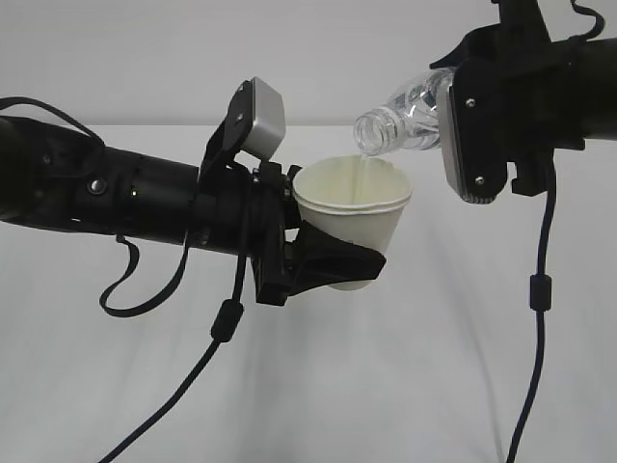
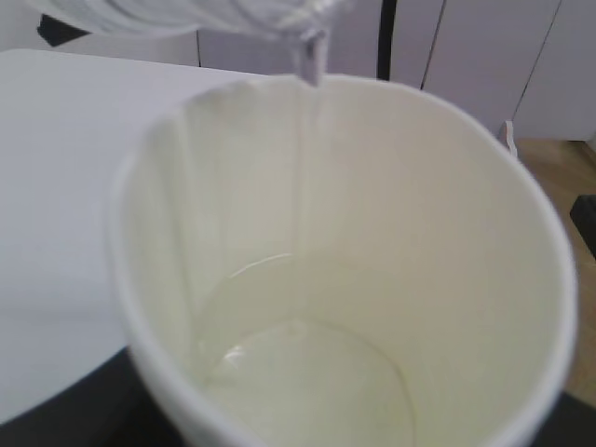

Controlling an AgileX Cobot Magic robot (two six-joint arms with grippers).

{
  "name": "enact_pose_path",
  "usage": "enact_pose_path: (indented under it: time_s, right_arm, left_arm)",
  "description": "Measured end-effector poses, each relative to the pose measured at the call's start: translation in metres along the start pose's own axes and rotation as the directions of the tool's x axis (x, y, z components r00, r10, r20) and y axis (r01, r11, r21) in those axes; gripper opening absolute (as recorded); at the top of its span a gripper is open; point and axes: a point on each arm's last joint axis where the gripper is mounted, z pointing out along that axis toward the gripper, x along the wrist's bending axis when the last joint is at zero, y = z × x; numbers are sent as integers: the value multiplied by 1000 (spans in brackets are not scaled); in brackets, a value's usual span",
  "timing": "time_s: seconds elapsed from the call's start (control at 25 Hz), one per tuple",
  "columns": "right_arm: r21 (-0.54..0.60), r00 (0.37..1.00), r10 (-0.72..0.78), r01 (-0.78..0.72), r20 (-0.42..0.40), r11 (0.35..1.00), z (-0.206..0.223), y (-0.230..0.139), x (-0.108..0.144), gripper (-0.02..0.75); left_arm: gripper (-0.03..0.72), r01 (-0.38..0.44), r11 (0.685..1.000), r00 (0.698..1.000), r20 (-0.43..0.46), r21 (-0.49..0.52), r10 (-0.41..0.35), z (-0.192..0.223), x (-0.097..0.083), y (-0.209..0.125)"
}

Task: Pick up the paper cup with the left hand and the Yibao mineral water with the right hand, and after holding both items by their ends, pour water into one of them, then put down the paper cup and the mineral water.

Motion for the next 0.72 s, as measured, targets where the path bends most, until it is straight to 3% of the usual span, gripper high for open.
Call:
enact_pose_path:
  time_s: [0.72]
  right_arm:
    - [0,1000,2,-2,0,1000,0,0,0,453]
  left_arm:
    - [463,2,1000,1000,0,0,-2,0,0,0]
